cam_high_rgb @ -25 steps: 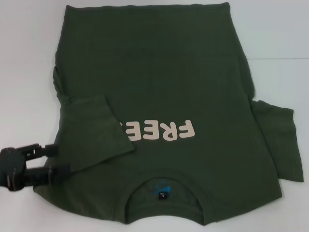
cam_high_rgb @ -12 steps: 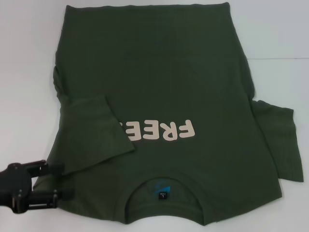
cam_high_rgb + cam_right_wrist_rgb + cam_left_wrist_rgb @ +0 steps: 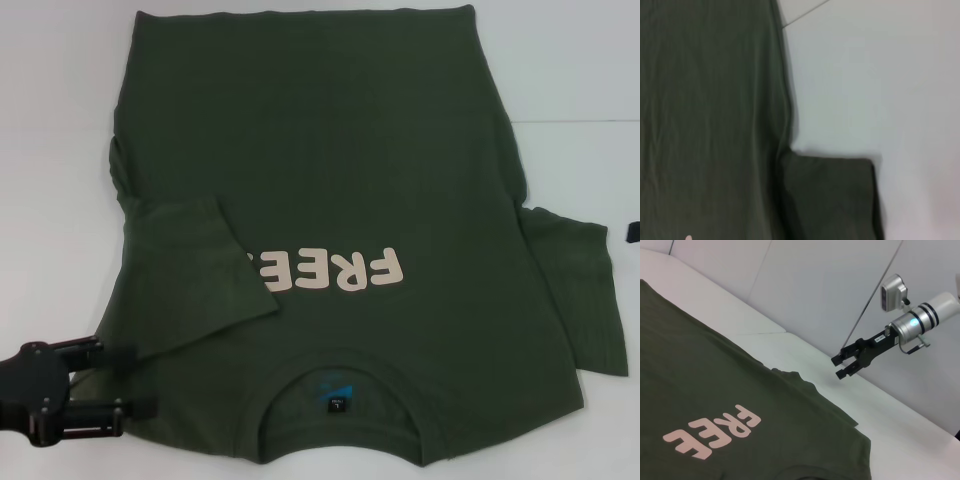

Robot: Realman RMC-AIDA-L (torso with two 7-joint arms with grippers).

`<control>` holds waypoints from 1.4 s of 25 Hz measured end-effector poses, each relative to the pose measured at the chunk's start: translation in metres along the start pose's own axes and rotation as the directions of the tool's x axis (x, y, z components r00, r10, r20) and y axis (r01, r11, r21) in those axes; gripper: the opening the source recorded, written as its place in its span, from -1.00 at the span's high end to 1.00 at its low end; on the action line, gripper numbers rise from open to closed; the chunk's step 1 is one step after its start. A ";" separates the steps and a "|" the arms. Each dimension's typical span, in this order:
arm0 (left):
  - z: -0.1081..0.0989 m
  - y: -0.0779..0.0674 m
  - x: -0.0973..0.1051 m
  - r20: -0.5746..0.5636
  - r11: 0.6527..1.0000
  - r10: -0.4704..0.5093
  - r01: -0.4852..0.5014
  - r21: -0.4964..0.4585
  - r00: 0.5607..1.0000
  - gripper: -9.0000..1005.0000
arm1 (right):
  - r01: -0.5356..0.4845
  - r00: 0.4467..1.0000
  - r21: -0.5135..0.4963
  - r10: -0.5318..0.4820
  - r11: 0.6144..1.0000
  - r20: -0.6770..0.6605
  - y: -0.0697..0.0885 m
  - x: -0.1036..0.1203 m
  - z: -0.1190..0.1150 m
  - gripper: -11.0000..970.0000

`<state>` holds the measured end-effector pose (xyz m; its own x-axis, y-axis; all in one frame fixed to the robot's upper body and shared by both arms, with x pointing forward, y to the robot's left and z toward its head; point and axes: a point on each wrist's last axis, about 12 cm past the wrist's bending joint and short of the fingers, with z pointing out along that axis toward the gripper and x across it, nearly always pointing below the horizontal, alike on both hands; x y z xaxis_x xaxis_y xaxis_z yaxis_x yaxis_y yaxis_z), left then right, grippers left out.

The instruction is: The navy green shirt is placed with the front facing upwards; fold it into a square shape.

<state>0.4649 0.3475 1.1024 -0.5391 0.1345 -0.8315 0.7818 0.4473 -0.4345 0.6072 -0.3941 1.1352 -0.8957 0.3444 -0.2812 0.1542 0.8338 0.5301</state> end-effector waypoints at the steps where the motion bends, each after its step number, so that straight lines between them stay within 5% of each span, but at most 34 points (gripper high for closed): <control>1: 0.000 0.000 0.000 0.000 1.000 0.002 -0.002 0.000 1.000 -0.70 | 0.000 1.000 -0.003 0.000 1.000 -0.001 0.001 0.001 0.003 -0.91; 35: 0.006 -0.001 0.001 0.019 0.999 0.034 -0.034 0.005 0.999 -0.69 | 0.029 0.999 0.010 -0.029 1.000 0.040 0.011 0.022 0.055 -0.91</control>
<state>0.4661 0.3416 1.1000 -0.5059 0.1327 -0.8523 0.8015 0.4376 -0.4076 0.6123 -0.3532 1.0907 -0.8823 0.3370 -0.3287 0.1323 0.8476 0.5138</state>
